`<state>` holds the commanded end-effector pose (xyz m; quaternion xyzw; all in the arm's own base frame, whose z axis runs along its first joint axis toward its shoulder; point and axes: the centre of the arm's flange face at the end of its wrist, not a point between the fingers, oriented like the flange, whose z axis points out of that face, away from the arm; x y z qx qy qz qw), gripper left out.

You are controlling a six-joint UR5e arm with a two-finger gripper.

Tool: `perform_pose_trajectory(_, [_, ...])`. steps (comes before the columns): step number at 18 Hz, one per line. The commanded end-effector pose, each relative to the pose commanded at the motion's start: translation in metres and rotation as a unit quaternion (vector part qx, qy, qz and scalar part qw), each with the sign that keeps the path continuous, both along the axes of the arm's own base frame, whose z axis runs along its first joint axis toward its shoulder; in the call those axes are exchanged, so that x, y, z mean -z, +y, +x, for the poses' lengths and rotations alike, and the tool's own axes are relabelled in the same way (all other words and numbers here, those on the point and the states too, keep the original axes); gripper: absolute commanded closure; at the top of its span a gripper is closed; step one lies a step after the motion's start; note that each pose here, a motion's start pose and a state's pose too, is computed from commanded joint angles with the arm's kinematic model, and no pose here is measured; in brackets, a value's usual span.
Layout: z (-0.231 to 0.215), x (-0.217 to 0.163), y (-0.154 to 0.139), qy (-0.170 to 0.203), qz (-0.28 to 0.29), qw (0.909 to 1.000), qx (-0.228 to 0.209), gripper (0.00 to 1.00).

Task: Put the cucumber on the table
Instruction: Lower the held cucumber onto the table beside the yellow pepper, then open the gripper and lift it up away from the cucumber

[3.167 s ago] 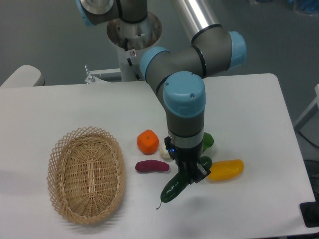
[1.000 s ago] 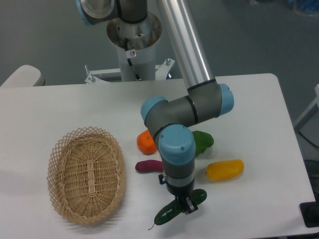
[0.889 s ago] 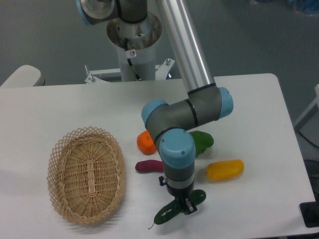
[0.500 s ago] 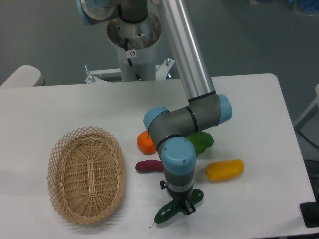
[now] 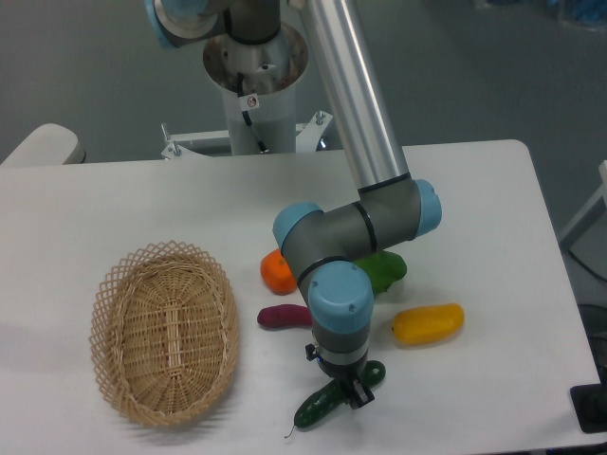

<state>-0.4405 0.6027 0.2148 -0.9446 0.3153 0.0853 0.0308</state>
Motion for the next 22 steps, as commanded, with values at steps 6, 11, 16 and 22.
perform_pose_trajectory(6, [0.002, -0.064, 0.012, 0.025, 0.049, 0.9967, -0.06, 0.0])
perform_pose_trajectory(11, [0.043, -0.119, 0.019, 0.045, 0.073, 0.9957, -0.035, 0.0])
perform_pose_trajectory(16, [0.061, -0.181, -0.002, 0.04, 0.071, 0.9957, -0.044, 0.0])
perform_pose_trajectory(22, [0.006, -0.198, -0.06, 0.042, 0.032, 0.9985, 0.016, 0.0])
